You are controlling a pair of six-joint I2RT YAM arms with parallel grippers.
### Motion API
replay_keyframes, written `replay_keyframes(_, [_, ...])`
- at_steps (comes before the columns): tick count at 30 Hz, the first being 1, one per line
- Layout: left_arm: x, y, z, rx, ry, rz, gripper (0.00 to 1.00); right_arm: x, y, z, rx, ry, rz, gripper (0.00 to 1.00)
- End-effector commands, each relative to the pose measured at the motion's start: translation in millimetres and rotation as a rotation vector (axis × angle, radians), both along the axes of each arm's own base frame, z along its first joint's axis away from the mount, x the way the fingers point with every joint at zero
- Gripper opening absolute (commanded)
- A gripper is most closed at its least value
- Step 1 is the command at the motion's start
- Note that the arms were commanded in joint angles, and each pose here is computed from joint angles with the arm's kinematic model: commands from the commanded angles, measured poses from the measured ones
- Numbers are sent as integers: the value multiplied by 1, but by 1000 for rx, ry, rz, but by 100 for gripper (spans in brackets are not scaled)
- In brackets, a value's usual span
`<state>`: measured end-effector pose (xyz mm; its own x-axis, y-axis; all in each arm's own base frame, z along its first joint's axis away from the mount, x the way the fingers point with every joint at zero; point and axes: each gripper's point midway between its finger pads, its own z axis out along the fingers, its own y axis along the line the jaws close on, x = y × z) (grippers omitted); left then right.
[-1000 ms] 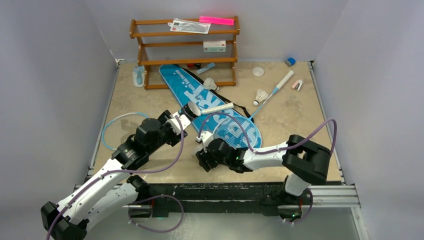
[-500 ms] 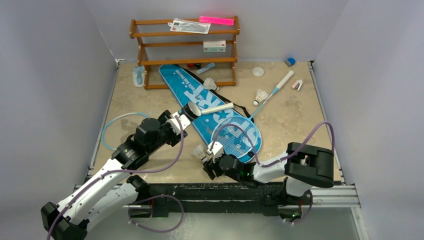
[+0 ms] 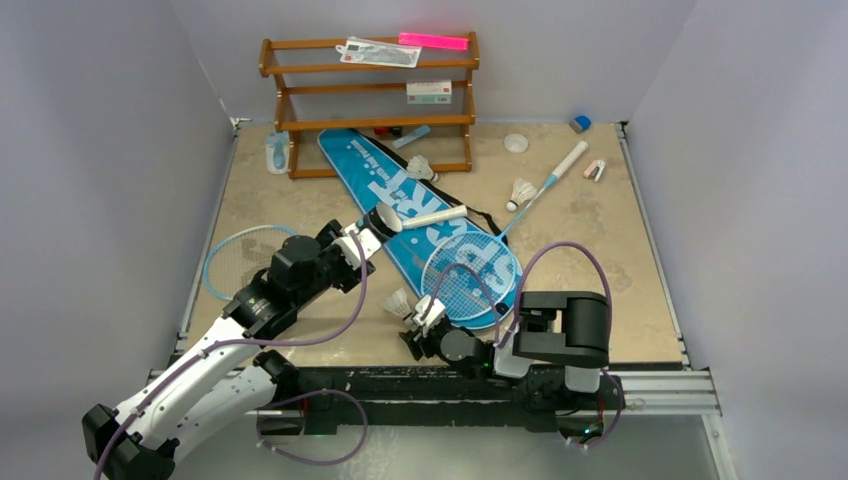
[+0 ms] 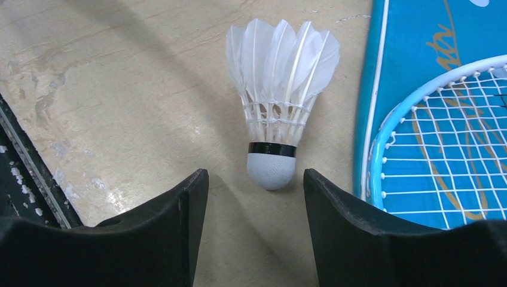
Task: Pack up the badminton gear
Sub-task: Pick up the shuttlecock at the center of the board.
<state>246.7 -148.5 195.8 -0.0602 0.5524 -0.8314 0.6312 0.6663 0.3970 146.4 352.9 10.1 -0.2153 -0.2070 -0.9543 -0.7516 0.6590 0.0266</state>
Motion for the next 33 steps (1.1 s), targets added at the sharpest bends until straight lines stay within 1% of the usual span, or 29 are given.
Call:
replay_keyframes(1, [4, -5, 13, -44, -39, -7, 45, 5, -14, -9, -42, -33, -40, 61])
replay_keyframes(12, [5, -5, 13, -43, -40, -10, 45, 9, -12, -19, -67, -39, -58, 56])
replay_keyframes(18, [5, -6, 12, -41, -35, -17, 45, 13, -11, -23, -84, -48, -73, 56])
replay_keyframes(21, [5, -7, 10, -42, -29, -22, 45, 15, -12, -23, -87, -48, -87, 51])
replay_keyframes(23, [5, -7, 10, -39, -29, -23, 45, 17, -12, -22, -83, -47, -92, 45])
replay_keyframes(24, [5, -7, 10, -39, -28, -24, 45, 18, -12, -21, -82, -45, -93, 40])
replay_keyframes(25, [5, -7, 10, -39, -26, -25, 45, 17, -12, -20, -81, -42, -89, 34])
replay_keyframes(26, [5, -8, 9, -39, -24, -26, 45, 17, -11, -17, -72, -42, -86, 31])
replay_keyframes(30, [4, -9, 6, -31, -15, -34, 45, 13, -10, 1, -35, -39, -62, 22])
replay_keyframes(33, [4, -9, 4, -26, -11, -35, 45, 7, -11, 14, -29, 0, -49, 18])
